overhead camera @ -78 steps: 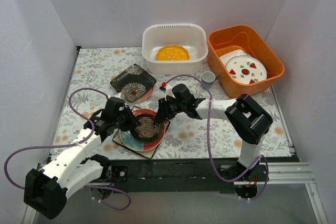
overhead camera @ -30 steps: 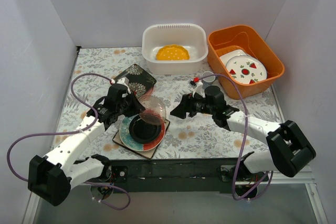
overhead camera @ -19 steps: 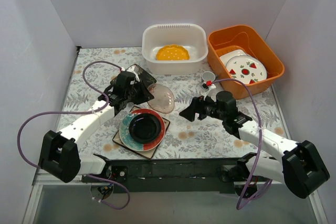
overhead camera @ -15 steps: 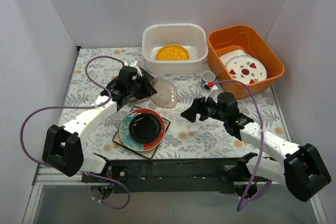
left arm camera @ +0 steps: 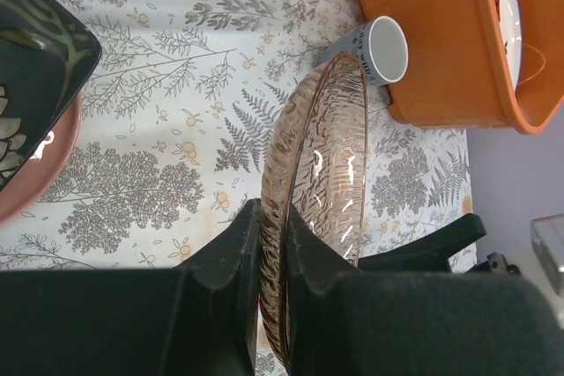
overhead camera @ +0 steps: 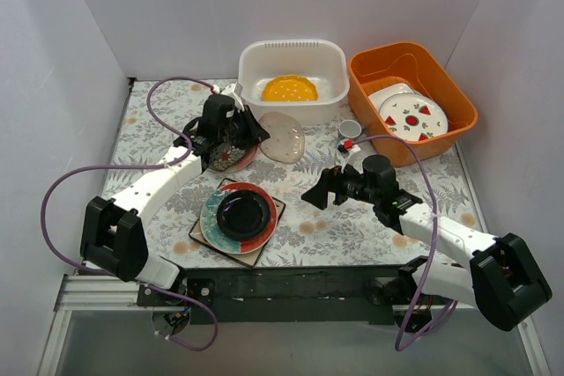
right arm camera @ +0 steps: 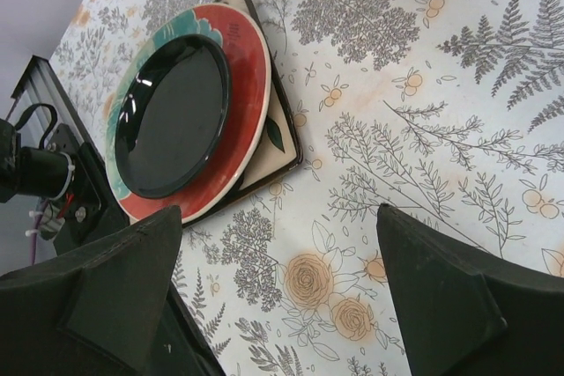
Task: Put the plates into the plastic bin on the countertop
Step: Place the plate in the plastic bin.
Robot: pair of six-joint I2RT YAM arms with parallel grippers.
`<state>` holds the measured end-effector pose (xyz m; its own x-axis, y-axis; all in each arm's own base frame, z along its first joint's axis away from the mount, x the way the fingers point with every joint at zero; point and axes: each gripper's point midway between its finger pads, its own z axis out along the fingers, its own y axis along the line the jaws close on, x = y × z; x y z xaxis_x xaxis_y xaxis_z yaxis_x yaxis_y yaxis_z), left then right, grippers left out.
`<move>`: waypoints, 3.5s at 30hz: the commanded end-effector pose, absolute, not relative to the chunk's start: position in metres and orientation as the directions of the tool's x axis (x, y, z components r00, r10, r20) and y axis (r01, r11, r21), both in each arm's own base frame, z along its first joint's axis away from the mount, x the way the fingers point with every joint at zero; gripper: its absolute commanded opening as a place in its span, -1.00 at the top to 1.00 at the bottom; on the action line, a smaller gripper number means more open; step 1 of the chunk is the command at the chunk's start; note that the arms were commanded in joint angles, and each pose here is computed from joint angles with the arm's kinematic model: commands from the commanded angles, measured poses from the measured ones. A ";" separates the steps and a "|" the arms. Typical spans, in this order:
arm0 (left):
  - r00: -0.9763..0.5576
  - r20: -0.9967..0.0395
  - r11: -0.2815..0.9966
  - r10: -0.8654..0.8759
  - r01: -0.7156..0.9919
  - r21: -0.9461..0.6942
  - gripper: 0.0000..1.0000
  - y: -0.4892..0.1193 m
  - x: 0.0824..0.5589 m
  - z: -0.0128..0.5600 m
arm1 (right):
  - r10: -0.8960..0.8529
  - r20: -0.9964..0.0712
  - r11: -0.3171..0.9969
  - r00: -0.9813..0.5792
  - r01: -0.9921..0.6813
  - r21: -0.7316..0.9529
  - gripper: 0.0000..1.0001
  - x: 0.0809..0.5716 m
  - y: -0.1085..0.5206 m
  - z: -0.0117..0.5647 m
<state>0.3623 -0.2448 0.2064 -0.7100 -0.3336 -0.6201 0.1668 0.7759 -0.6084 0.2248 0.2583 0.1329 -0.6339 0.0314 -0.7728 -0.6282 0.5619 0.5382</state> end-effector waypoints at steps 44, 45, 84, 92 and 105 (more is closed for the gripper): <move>-0.587 -0.683 0.671 -0.434 0.296 -0.680 1.00 -0.270 0.503 0.284 | 0.039 -0.761 0.548 -0.648 -0.623 0.558 -0.96 0.212 0.250 0.113; -0.575 -0.687 0.676 -0.445 0.287 -0.679 1.00 -0.267 0.504 0.287 | 0.032 -0.764 0.534 -0.645 -0.634 0.558 -0.96 0.213 0.253 0.117; -0.487 -0.649 0.664 -0.585 0.173 -0.728 1.00 -0.258 0.603 0.245 | -0.032 -0.725 0.528 -0.689 -0.627 0.572 -0.96 0.195 0.247 0.090; -0.440 -0.714 0.718 -0.544 0.197 -0.668 1.00 -0.259 0.626 0.237 | -0.019 -0.711 0.554 -0.703 -0.599 0.578 -0.96 0.191 0.241 0.084; -0.470 -0.760 0.786 -0.448 0.199 -0.586 0.84 -0.266 0.636 0.193 | -0.010 -0.719 0.538 -0.695 -0.610 0.582 -0.96 0.195 0.246 0.086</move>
